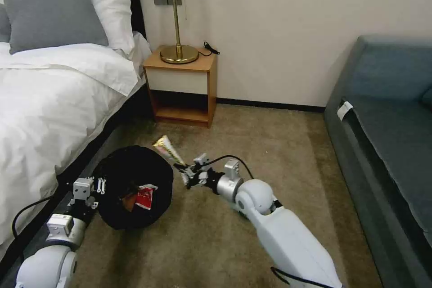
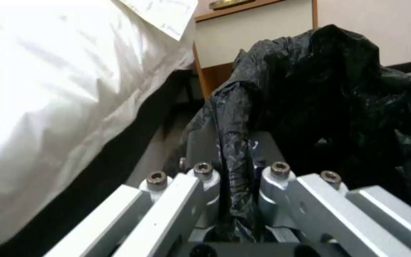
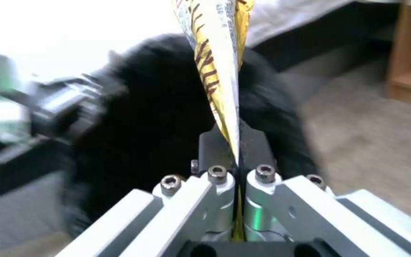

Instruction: Pick up the trash bin, then pick up the garbage on the floor and place it into the trash bin.

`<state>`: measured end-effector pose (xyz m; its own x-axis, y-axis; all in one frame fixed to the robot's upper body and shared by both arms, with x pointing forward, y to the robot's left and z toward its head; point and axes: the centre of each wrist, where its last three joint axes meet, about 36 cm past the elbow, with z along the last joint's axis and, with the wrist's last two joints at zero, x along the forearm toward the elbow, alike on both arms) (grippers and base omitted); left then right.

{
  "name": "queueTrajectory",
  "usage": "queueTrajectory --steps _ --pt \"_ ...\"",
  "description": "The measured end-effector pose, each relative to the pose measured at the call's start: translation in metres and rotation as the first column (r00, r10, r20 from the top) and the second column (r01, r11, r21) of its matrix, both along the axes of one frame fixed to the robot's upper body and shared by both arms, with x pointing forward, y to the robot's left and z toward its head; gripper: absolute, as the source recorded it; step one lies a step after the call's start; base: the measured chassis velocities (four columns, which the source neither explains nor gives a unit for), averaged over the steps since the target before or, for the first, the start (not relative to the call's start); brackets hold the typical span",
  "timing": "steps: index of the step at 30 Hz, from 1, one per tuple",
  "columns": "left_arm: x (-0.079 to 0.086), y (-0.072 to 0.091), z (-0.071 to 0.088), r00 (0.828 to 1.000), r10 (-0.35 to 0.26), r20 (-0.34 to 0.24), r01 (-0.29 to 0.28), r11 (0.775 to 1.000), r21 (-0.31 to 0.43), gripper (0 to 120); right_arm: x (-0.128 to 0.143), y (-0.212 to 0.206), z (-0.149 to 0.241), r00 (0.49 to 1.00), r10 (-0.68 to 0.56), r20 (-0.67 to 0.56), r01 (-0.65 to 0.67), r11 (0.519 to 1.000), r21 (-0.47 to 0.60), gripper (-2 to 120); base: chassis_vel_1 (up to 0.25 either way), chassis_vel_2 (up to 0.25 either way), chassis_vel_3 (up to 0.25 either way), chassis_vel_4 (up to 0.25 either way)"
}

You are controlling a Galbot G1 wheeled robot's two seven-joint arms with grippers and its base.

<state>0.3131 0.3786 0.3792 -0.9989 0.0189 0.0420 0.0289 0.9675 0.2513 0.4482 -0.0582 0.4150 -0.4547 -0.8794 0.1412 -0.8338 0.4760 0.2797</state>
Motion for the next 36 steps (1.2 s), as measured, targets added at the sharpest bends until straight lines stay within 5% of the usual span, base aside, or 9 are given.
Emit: queueTrajectory --steps 7,22,36 --pt "-0.002 -0.018 -0.007 1.000 -0.012 -0.001 0.012 0.999 -0.039 5 -0.029 0.035 -0.011 0.998 0.051 -0.038 -0.051 0.999 0.006 0 0.000 0.000 0.000 0.000" --pt "-0.006 -0.032 -0.005 0.999 -0.035 0.004 0.035 0.997 -0.066 5 -0.018 0.045 -0.072 0.996 -0.062 -0.060 0.055 0.991 -0.119 0 0.000 0.000 0.000 0.000" --pt "-0.006 -0.033 -0.006 0.999 -0.039 0.002 0.039 0.997 -0.068 5 -0.022 0.037 -0.080 0.996 -0.081 -0.048 0.072 0.984 -0.161 45 0.000 0.000 0.000 0.000"
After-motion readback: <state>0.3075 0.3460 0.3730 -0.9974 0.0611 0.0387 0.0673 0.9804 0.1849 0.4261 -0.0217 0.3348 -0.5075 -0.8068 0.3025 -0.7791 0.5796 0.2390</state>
